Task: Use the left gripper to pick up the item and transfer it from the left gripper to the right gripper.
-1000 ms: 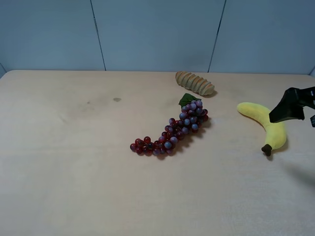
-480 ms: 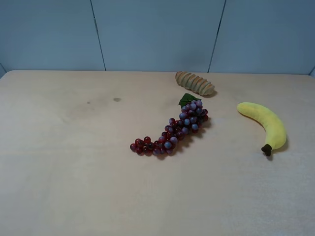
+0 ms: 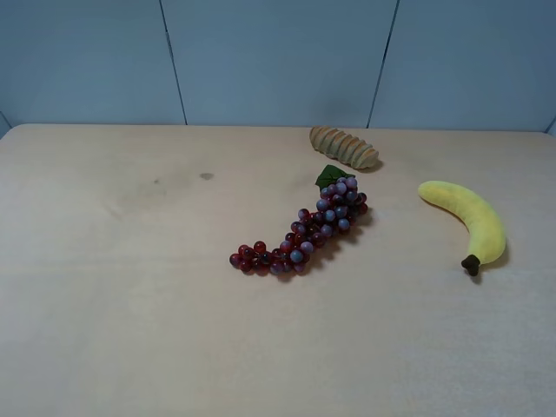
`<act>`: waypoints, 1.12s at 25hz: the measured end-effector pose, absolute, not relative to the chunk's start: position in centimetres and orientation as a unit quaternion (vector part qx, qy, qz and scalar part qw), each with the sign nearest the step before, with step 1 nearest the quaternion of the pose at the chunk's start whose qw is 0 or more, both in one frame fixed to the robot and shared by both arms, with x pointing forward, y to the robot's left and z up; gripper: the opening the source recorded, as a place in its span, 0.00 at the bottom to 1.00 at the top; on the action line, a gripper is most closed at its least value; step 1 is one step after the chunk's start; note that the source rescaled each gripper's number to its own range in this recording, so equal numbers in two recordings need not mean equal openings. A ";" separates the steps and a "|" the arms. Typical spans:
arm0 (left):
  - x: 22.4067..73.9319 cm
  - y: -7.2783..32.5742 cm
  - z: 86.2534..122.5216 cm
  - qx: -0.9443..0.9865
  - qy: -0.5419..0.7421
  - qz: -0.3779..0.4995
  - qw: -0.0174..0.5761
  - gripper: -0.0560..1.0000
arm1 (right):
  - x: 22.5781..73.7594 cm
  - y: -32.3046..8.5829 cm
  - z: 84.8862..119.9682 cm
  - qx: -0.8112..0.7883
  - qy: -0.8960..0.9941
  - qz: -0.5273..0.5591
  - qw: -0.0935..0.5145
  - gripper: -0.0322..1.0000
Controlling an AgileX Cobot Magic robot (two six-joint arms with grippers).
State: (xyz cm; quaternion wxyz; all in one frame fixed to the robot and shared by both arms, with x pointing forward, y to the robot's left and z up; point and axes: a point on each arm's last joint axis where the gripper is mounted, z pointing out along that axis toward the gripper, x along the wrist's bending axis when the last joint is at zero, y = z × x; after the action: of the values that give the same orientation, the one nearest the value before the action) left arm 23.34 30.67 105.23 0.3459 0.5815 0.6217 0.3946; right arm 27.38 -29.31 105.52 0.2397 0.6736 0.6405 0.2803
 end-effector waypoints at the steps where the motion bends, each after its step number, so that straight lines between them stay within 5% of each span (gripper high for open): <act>1: 23.3 30.7 105.2 0.581 0.622 0.395 0.346 0.98 | 27.2 -29.3 105.5 0.669 0.636 0.291 0.251 1.00; 14: 23.3 30.7 105.2 0.581 0.622 0.395 0.346 0.98 | 24.6 -29.4 105.2 0.635 0.586 0.366 0.345 1.00; 28: 23.3 30.7 105.2 0.581 0.622 0.395 0.346 0.98 | 24.2 -29.3 105.3 0.627 0.582 0.380 0.351 1.00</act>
State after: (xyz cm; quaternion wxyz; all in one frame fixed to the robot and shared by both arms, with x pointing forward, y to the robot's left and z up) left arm 23.34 30.67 105.23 0.3459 0.5815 0.6217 0.3946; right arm 24.18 -29.31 105.25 0.3511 0.6272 0.5821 0.3801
